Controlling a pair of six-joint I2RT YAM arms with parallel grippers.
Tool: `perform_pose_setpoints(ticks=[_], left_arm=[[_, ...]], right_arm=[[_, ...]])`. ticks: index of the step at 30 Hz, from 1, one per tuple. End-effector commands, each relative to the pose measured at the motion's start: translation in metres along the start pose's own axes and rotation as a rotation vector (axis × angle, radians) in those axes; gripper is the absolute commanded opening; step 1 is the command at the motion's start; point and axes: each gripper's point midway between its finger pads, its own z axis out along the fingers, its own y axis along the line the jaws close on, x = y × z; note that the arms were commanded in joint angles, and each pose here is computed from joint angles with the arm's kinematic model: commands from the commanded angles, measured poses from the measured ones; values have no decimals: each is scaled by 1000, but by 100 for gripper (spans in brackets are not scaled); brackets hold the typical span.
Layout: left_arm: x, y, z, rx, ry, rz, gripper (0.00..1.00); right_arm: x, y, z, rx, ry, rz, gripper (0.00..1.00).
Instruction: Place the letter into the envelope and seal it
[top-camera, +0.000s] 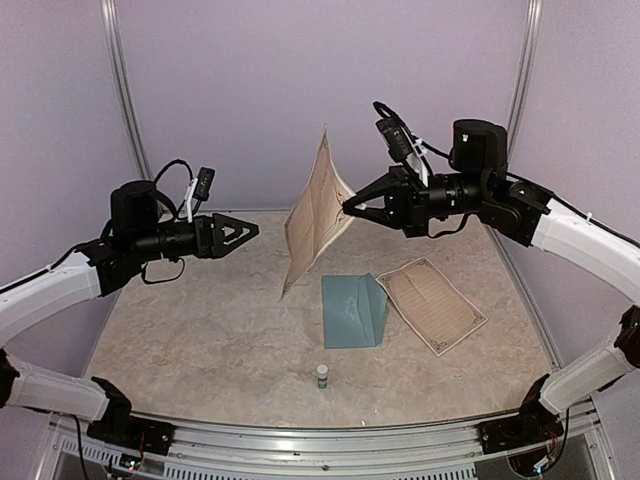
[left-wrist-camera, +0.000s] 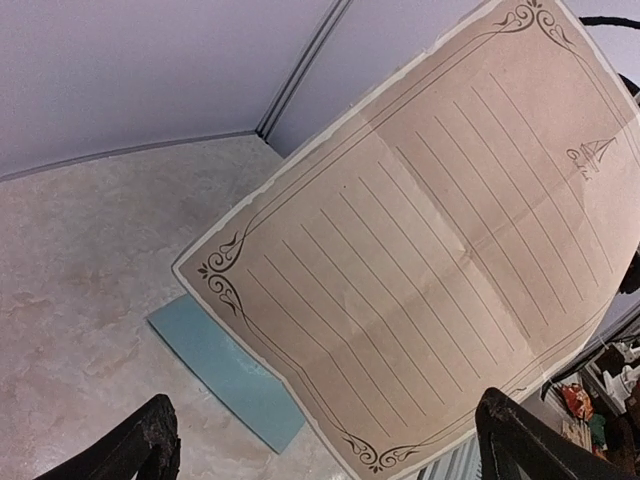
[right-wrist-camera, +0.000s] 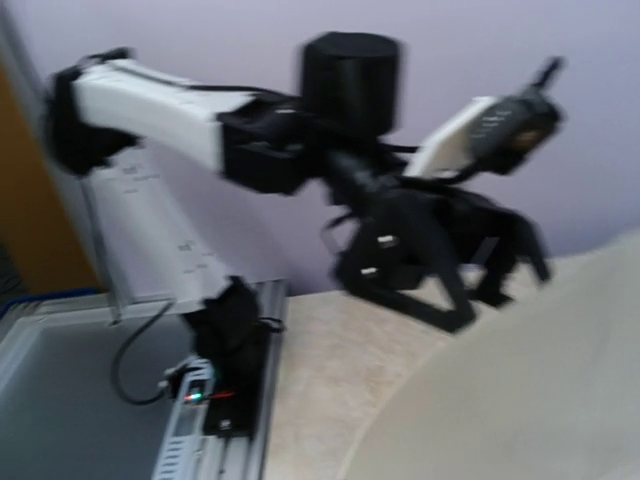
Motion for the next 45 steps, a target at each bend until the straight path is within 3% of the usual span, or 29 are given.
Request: perform_pose_setpoints(ticks=[1, 9, 39, 41, 45], left_arm=[[-11, -34, 7, 133, 12, 106, 99], [-9, -56, 29, 200, 37, 214, 99], [11, -60, 63, 376, 240, 231, 99], [15, -61, 61, 390, 251, 225, 94], [18, -56, 52, 408, 261, 182, 70]], right_arm=[[-5, 41, -10, -150, 21, -51, 0], [-5, 64, -19, -253, 22, -70, 0], [0, 79, -26, -315, 25, -69, 0], [1, 75, -25, -288, 24, -93, 0], [4, 62, -24, -220, 37, -83, 0]])
